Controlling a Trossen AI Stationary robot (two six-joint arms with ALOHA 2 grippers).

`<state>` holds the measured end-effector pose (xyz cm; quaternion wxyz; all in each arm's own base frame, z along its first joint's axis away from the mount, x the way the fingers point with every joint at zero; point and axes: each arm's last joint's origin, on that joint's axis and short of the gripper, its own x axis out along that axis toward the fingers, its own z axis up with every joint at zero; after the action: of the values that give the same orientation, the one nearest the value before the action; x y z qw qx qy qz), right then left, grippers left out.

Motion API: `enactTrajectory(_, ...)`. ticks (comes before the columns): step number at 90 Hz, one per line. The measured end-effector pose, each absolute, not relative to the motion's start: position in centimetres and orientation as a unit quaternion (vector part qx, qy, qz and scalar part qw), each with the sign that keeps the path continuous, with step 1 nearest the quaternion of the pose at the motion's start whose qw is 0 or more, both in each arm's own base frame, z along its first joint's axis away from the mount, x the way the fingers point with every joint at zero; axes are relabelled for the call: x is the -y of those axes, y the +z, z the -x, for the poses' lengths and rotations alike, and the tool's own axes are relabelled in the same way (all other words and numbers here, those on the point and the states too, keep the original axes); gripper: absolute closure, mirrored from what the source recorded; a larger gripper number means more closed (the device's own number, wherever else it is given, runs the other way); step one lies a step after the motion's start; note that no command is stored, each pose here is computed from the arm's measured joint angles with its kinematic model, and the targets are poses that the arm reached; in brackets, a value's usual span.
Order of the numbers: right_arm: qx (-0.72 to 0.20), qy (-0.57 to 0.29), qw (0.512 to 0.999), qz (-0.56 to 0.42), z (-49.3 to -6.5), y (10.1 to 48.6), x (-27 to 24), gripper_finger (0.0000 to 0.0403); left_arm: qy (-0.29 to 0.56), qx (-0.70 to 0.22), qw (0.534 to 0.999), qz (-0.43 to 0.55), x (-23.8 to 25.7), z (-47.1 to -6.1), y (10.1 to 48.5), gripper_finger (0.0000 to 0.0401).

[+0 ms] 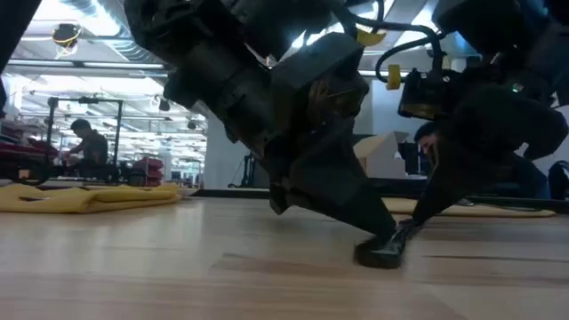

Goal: Set table place
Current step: Put the knife to the left of the spoon on the woven mat

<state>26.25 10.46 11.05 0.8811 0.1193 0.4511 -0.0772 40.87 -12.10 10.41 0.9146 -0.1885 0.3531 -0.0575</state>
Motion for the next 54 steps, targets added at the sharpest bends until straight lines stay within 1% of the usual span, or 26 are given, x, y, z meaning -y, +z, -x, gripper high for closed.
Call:
enactTrajectory(35,-0.408,-0.051,0.905,-0.106,-27.0,11.6,-10.7,0.0403,-0.056,-0.347,0.917,0.185,11.9,-41.1,10.1,0.0401)
enactTrajectory(45,-0.397,-0.043,0.911,-0.102,-27.1,12.0,-10.8,0.0403,-0.061,-0.342,0.924,0.162,11.3,-41.3,10.3,0.0401)
enactTrajectory(54,-0.387,-0.045,0.916,-0.097,-27.1,12.6,-10.7,0.0403,-0.053,-0.35,0.925,0.137,9.9,-41.2,11.3,0.0401)
